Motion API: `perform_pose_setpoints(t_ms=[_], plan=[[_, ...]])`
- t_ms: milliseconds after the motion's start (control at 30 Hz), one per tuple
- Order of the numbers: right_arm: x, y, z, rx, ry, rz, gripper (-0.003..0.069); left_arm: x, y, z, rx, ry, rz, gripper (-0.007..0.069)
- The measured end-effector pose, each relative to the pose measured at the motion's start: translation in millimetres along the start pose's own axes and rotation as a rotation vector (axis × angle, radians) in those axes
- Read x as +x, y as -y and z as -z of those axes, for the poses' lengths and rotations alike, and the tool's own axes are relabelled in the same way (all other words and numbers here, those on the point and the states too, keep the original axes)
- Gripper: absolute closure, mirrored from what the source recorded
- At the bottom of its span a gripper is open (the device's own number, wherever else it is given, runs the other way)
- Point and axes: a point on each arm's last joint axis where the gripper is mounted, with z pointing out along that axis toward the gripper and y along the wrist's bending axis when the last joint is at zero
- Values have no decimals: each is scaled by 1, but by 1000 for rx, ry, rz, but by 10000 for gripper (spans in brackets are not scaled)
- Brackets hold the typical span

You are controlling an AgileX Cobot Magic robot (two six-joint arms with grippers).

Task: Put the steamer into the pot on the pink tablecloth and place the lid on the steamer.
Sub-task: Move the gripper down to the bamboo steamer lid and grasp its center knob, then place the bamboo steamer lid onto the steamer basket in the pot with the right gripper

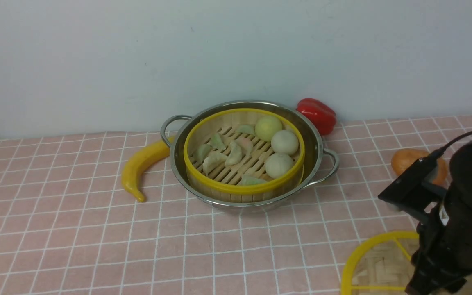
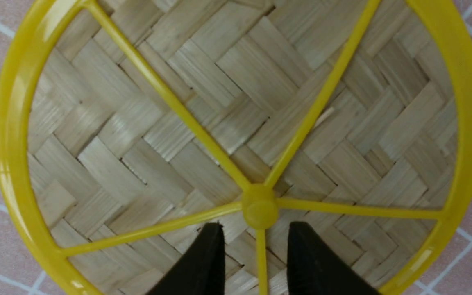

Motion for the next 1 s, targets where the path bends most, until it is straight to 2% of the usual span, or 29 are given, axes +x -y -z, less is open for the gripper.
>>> perform_pose_setpoints(t_ms=[333, 433, 467, 567, 733, 833, 1000], plan=[[-8, -1, -31, 9, -103, -27, 423, 0, 0, 0, 0, 0, 0, 434], [-8, 1, -34, 19, -129, -53, 470, 0, 0, 0, 0, 0, 0, 434], [-8, 1, -33, 16, -129, -64, 517, 0, 0, 0, 0, 0, 0, 430], [-8, 1, -32, 7, -119, -75, 512, 0, 0, 0, 0, 0, 0, 424], [-6, 0, -9, -28, 6, -127, 512, 0, 0, 0, 0, 0, 0, 414], [4, 4, 24, -5, 135, -186, 512, 0, 0, 0, 0, 0, 0, 414], [25, 10, 71, 29, 313, -206, 512, 0, 0, 0, 0, 0, 0, 403]])
